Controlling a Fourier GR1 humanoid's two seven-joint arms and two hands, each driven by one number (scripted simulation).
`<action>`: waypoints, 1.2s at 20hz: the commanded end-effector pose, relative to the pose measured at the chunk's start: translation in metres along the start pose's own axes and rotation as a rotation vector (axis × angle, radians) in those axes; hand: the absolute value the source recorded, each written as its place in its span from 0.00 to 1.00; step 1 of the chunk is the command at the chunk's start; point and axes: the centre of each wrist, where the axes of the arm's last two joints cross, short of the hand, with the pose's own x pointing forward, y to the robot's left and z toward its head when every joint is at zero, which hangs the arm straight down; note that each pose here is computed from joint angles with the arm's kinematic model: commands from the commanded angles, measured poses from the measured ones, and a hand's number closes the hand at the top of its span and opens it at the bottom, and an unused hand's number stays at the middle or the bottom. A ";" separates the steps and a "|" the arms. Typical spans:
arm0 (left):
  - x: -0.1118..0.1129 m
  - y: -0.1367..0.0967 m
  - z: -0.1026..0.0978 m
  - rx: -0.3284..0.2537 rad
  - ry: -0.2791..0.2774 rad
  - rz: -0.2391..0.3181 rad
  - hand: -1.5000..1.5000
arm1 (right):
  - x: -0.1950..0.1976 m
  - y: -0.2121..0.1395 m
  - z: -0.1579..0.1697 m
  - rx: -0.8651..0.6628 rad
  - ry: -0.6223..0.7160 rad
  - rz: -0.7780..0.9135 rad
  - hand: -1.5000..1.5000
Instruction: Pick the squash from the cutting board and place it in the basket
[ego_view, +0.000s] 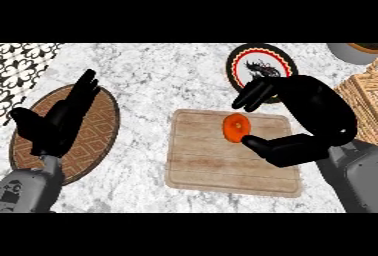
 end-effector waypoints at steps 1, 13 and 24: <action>-0.013 0.000 -0.002 -0.004 0.095 0.008 0.50 | 0.004 0.043 -0.027 0.409 -0.199 0.017 0.00; -0.044 0.046 0.009 0.136 0.208 0.008 0.50 | 0.007 0.061 -0.104 0.573 0.000 0.287 0.00; -0.047 0.043 0.009 0.116 0.188 0.020 0.50 | 0.097 -0.015 -0.175 0.559 0.290 0.798 0.00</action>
